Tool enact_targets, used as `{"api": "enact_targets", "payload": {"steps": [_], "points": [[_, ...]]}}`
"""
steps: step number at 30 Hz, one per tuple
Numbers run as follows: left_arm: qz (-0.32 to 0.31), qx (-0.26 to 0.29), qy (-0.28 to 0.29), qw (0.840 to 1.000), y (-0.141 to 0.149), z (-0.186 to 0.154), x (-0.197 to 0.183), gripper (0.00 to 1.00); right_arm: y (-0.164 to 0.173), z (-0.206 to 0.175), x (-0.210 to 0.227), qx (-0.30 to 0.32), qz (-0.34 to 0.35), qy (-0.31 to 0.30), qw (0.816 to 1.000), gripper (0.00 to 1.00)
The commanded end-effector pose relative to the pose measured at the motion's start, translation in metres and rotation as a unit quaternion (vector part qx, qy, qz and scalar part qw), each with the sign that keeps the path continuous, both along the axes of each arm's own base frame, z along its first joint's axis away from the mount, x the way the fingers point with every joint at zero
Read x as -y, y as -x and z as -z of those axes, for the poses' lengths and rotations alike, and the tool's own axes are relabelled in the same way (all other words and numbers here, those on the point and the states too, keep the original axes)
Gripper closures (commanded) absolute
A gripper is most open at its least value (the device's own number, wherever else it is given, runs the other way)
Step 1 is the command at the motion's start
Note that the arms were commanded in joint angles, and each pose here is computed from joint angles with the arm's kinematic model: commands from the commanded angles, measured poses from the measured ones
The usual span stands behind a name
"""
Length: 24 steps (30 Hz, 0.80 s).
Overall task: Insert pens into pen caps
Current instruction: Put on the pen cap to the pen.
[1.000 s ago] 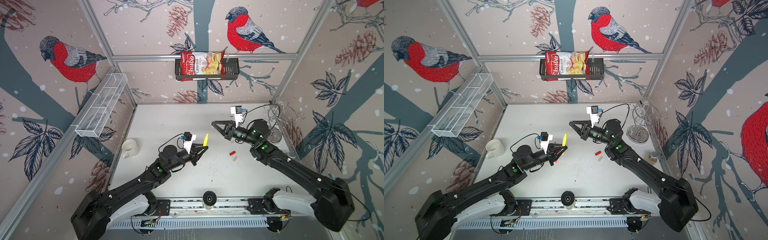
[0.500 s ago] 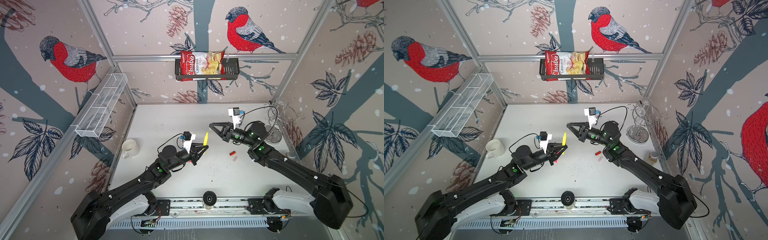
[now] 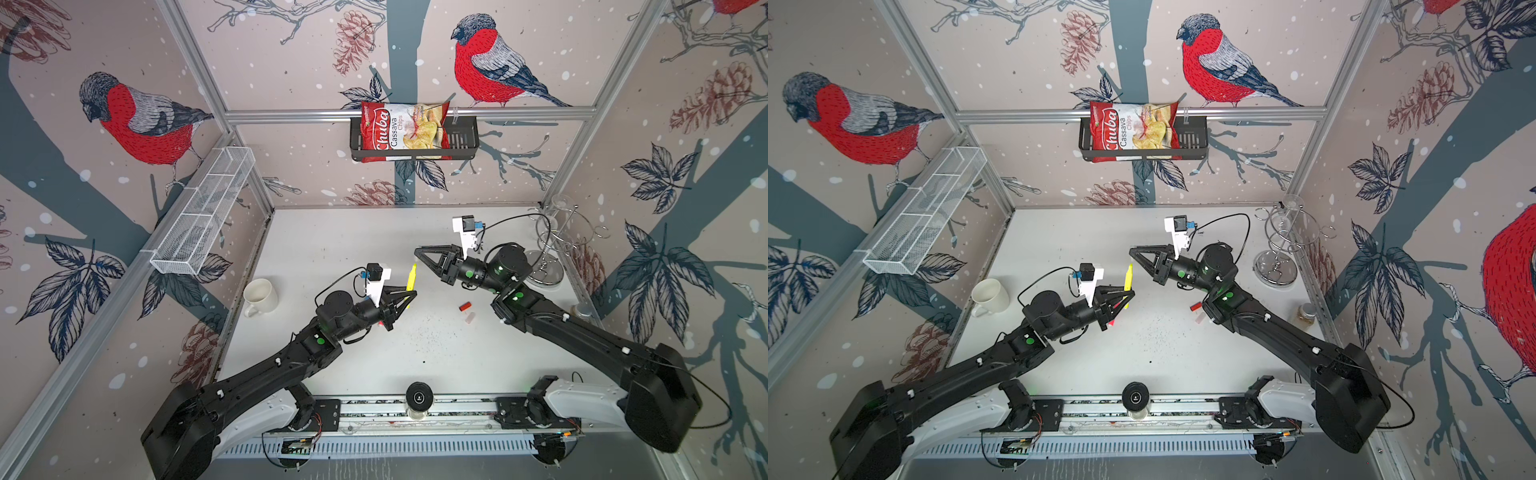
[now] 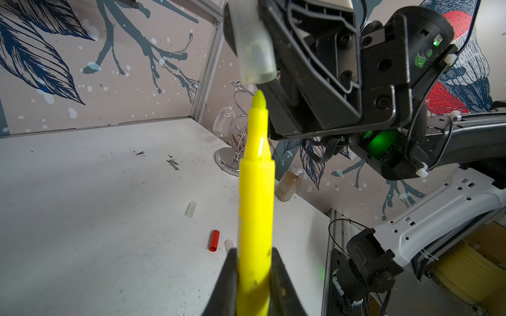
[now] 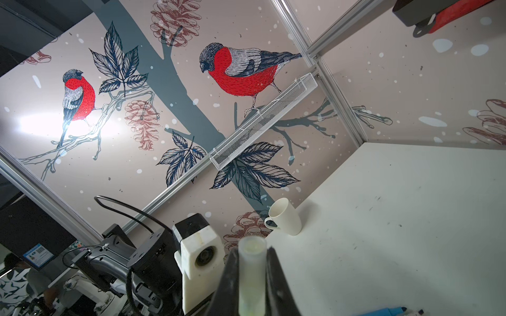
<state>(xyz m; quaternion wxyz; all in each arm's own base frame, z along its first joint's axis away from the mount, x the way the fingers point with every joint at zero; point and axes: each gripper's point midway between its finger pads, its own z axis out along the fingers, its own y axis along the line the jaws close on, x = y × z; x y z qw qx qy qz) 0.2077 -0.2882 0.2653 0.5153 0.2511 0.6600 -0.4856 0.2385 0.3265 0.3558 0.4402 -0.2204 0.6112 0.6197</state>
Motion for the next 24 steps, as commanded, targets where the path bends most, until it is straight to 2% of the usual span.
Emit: {"api": "enact_targets", "payload": {"steps": [1, 17, 24], "points": [[-0.002, 0.024, 0.028, 0.999, 0.000, -0.020, -0.001, 1.00, 0.001, -0.007, 0.000, 0.008, 0.000, -0.013, 1.000, 1.00], [-0.007, 0.024, 0.037, 0.999, 0.000, -0.027, -0.002, 1.00, 0.010, 0.000, -0.004, 0.008, -0.007, -0.012, 1.000, 1.00], [-0.021, 0.012, 0.062, 0.998, -0.005, -0.037, -0.005, 1.00, 0.013, 0.008, -0.007, 0.010, -0.002, -0.004, 1.000, 1.00]]}}
